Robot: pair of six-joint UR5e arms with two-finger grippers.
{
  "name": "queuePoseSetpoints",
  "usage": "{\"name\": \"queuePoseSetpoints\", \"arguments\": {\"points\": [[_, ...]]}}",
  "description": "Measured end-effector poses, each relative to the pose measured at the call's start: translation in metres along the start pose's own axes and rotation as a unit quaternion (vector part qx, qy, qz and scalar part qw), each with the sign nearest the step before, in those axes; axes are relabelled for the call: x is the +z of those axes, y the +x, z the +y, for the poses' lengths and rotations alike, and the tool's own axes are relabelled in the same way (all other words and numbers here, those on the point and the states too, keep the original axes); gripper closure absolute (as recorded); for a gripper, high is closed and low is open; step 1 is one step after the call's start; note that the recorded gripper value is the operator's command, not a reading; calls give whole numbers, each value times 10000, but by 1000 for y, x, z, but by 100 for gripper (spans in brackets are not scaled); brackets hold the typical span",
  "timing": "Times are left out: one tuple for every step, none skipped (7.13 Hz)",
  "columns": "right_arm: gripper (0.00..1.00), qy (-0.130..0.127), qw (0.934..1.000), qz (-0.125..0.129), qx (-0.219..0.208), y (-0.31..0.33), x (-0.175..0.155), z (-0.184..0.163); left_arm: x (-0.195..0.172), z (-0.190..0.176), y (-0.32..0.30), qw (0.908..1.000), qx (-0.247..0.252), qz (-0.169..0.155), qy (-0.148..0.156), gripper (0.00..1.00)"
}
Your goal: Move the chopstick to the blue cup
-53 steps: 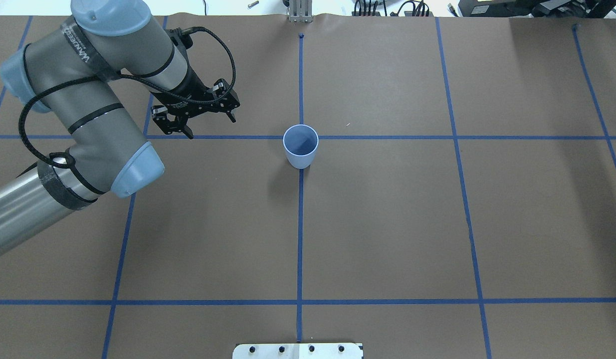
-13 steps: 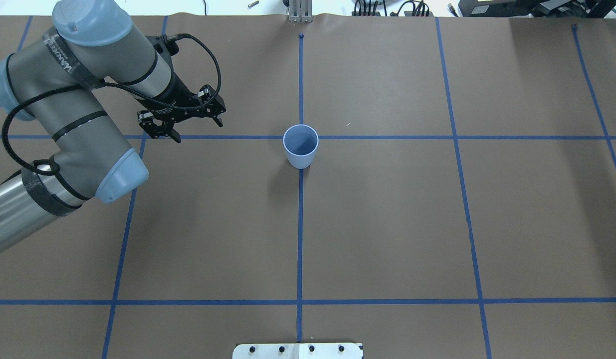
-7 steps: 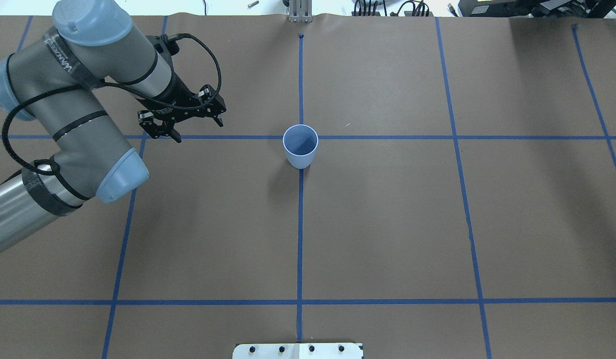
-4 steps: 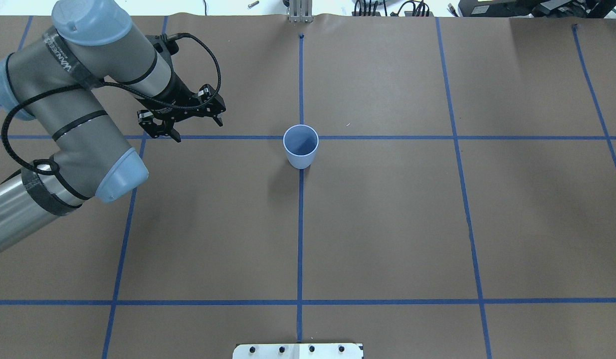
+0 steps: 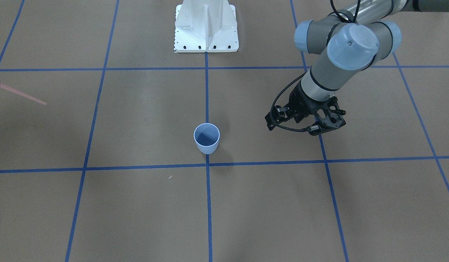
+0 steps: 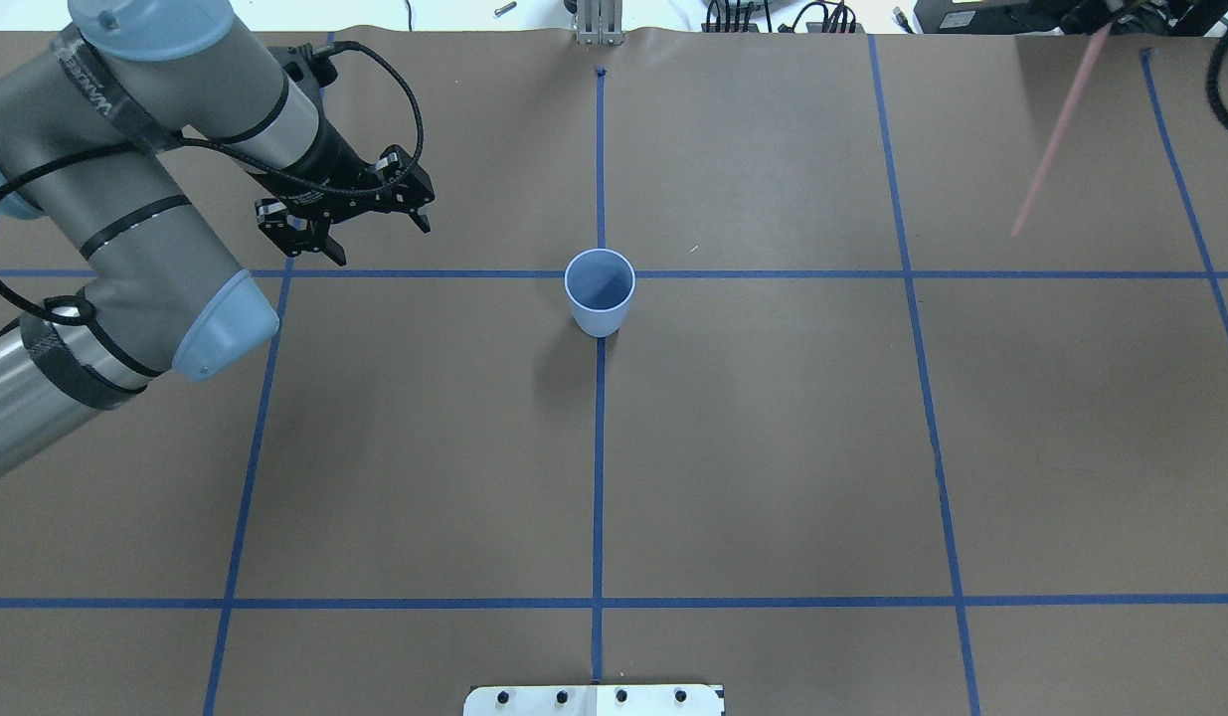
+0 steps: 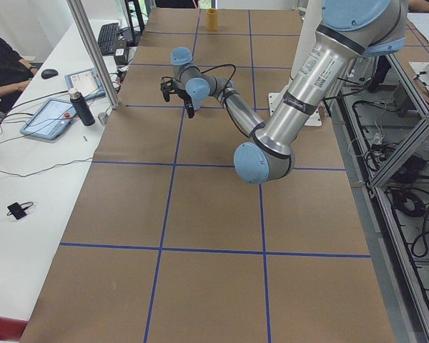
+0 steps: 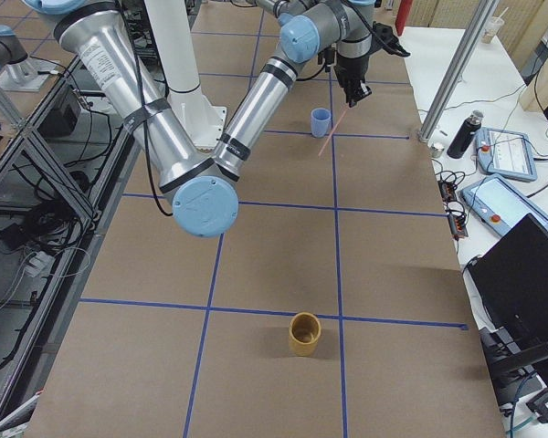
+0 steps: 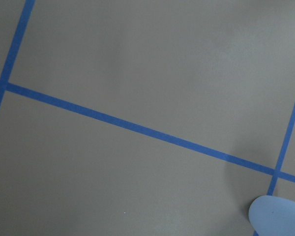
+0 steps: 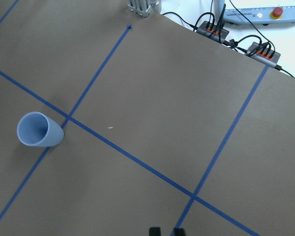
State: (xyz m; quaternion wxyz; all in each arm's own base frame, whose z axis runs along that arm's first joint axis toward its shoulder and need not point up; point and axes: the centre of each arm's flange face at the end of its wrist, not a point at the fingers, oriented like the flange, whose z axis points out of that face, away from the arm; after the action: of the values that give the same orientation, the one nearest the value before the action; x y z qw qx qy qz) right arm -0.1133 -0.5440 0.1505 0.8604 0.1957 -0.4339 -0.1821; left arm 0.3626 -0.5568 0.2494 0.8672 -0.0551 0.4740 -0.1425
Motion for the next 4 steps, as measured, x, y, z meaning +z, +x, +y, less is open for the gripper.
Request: {"name": "queuePoseSetpoints", "arguments": {"points": [[100,-11,9997,36,262,-55,21,-18,-13,-16,-19,10000,50,22,-27,2],[100,28,9988,50,477,-102,41,-35,-26,-32,-48,9998,176,26,-48,2],[100,105,9977,41,666,-140,61,-52,-36,-47,-85,9993,381,-22,-30,2],[100,189,9966,33,802,-167,80,-65,-44,-60,-123,9980,615,-107,22,2]]}}
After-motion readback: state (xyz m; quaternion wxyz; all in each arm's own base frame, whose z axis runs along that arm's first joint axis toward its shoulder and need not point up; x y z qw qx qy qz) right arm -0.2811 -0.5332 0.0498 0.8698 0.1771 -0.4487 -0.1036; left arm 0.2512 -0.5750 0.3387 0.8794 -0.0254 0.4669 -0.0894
